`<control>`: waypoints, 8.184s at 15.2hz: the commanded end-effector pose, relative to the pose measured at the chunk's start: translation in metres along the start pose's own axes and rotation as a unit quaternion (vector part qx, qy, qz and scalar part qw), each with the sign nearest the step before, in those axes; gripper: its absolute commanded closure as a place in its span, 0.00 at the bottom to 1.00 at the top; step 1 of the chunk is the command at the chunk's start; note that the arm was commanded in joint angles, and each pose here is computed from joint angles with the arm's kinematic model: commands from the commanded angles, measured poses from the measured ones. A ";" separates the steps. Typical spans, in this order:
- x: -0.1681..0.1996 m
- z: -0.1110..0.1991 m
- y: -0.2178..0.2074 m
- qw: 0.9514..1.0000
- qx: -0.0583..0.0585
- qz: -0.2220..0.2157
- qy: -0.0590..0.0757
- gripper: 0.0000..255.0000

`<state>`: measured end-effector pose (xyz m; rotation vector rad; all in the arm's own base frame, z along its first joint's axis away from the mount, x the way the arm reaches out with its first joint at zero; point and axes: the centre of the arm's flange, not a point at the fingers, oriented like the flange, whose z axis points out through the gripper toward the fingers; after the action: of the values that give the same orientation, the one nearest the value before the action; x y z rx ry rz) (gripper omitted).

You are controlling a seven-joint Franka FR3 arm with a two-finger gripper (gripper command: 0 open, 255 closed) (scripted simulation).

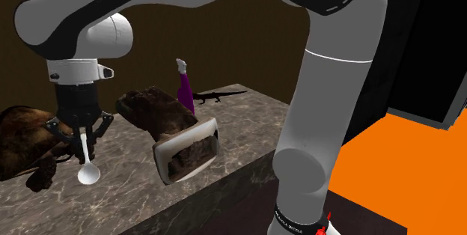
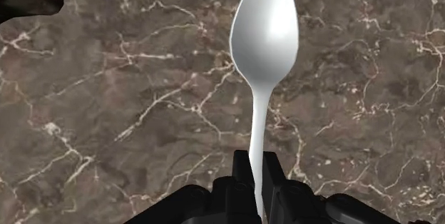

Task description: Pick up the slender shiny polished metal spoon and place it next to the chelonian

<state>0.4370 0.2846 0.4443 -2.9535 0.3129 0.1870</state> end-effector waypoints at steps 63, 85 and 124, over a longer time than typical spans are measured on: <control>-0.026 0.022 -0.005 0.994 0.004 -0.037 -0.103 1.00; -0.042 -0.091 -0.022 0.994 0.004 -0.037 -0.103 1.00; -0.058 -0.066 0.020 0.994 0.004 -0.037 -0.103 1.00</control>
<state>0.3839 0.2640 0.5197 -2.8984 0.1744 0.4751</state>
